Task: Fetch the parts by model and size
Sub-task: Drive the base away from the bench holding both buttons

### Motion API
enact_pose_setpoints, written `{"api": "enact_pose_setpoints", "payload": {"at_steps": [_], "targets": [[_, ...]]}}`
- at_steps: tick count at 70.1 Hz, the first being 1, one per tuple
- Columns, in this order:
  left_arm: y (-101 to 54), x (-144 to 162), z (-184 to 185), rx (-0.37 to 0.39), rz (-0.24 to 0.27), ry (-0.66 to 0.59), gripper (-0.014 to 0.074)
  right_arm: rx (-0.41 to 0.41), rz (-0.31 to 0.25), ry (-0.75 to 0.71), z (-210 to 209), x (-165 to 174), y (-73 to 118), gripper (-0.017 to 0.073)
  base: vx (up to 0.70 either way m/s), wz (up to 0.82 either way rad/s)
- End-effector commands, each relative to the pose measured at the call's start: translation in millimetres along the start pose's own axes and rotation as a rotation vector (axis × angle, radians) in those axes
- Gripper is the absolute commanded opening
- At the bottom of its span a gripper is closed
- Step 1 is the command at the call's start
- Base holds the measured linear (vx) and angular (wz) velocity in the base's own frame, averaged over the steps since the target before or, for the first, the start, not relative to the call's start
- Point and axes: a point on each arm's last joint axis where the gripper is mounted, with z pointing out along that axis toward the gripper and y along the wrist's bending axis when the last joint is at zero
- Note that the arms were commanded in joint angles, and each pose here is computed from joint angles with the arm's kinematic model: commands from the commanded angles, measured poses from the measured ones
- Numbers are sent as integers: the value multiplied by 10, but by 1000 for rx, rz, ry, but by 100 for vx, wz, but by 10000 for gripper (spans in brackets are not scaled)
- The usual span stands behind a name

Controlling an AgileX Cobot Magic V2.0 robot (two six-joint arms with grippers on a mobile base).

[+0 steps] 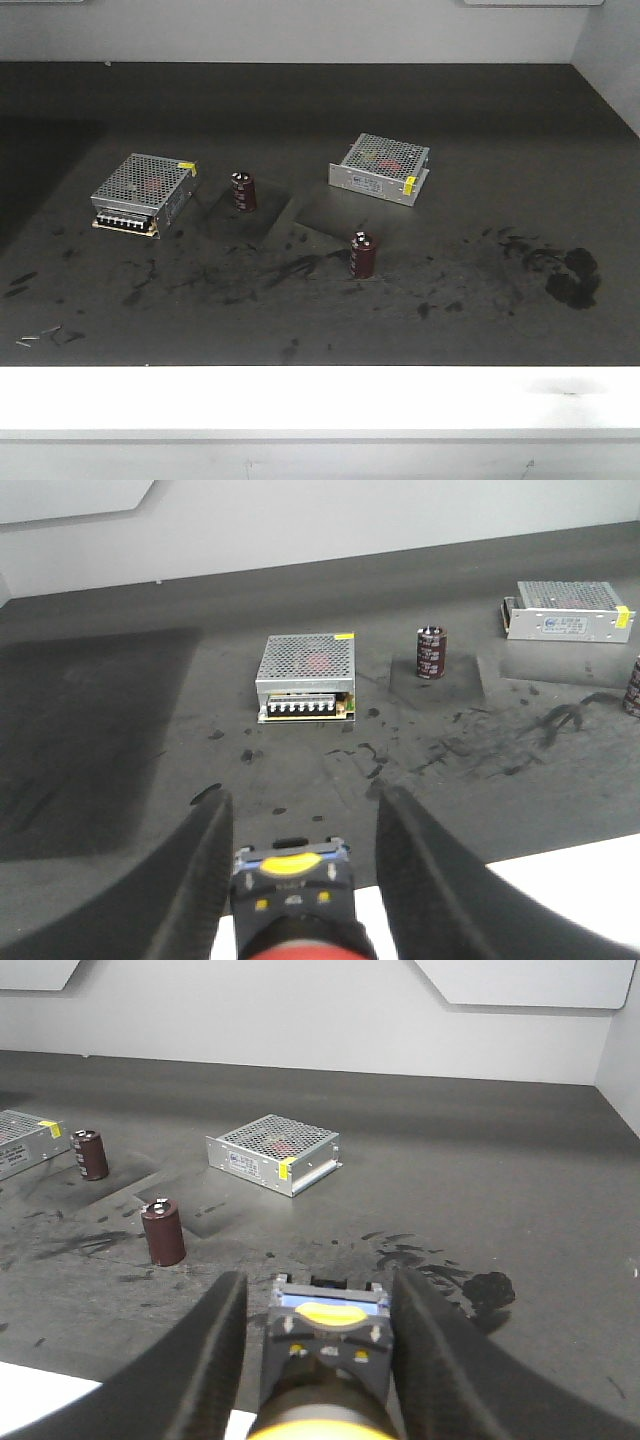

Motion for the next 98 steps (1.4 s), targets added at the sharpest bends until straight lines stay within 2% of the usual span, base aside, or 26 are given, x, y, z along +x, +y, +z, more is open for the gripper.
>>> {"api": "enact_pose_setpoints", "payload": {"at_steps": [1, 71, 98], "targets": [[1, -134, -23, 8, 4, -83, -6, 0, -21, -103, -22, -159, 0, -5, 0, 0], [1, -134, -23, 8, 4, -83, -6, 0, -21, -103, -22, -159, 0, -5, 0, 0], [1, -134, -23, 8, 4, -83, -6, 0, -21, -103, -22, -159, 0, -5, -7, 22]]}}
